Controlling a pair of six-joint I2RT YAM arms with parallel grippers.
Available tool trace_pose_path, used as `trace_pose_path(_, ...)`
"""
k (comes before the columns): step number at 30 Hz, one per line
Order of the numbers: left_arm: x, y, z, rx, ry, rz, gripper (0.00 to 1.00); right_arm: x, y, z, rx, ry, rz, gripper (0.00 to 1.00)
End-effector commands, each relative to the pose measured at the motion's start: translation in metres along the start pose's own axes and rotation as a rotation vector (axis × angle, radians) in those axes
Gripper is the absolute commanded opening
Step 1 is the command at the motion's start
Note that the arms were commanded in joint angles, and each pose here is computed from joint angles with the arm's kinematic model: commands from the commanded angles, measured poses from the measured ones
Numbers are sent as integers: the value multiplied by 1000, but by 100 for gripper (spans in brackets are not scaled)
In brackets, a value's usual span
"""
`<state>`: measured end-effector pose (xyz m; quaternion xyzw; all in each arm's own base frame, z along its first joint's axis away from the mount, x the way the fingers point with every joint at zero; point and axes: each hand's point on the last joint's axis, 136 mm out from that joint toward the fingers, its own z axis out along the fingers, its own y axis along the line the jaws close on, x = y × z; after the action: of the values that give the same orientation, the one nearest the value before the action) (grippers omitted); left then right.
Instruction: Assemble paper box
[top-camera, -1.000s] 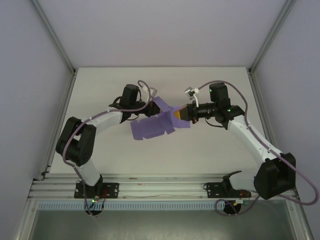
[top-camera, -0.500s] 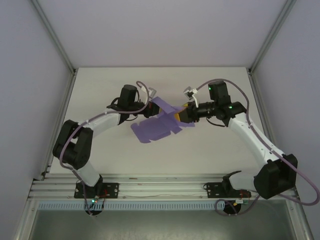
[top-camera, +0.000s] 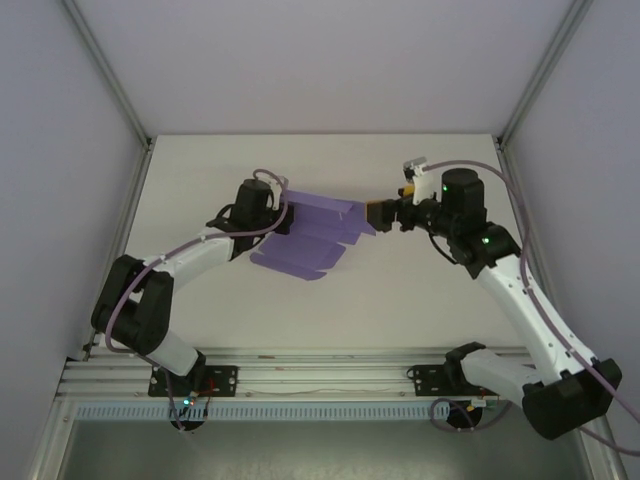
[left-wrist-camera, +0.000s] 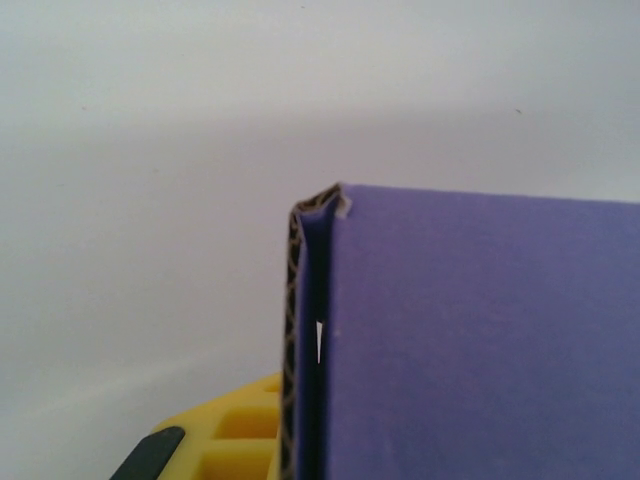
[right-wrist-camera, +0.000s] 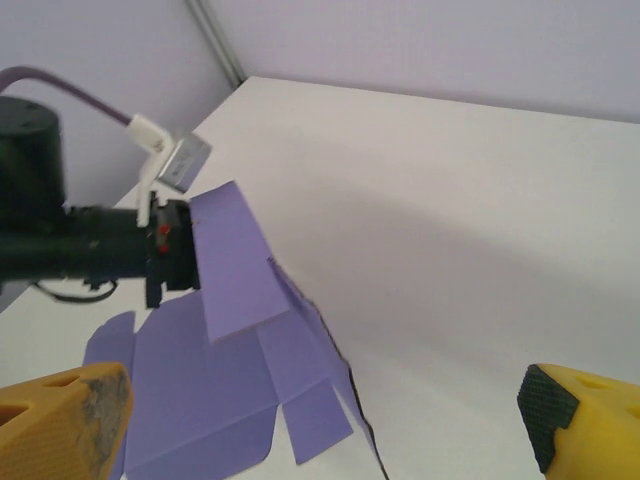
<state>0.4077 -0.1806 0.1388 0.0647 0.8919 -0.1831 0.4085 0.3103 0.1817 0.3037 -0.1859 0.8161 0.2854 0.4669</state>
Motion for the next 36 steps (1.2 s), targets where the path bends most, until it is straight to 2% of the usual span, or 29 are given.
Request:
trace_pose_path(1,-15,3,-11,-66,-44,-11,0,-17,-2,12,12,-30,19,100)
trace_pose_path(8,-16,-1,-12,-58,-50,-28,0,19,-28,60,111,122,18,100)
trace_pose_path(12,-18,-4,-12,-61,-51,-45,0,40,-17,82,89,174,-36,100)
trace_pose_path(17,-16,-16,-10,-72,-61,11,0,35,-21,109,167,105,-13,100)
trace_pose_path(20,-17,-22,-9,-55,-59,-6,0,27,-26,118,263,5,-26,100)
trace_pose_path(25,-19,-31,-15,-50,-92,-22,0,10,-41,112,398,-208,98,100)
trace_pose_path(30,-22,-22,-25,-95,-142,-115,0,13,-48,95,484,-298,160,100)
trace_pose_path(32,-21,-19,-28,-110,-139,-118,0,19,-43,90,460,-266,138,100)
trace_pose_path(36,-17,-8,-34,-169,-138,-93,0,39,-30,72,404,-128,87,100)
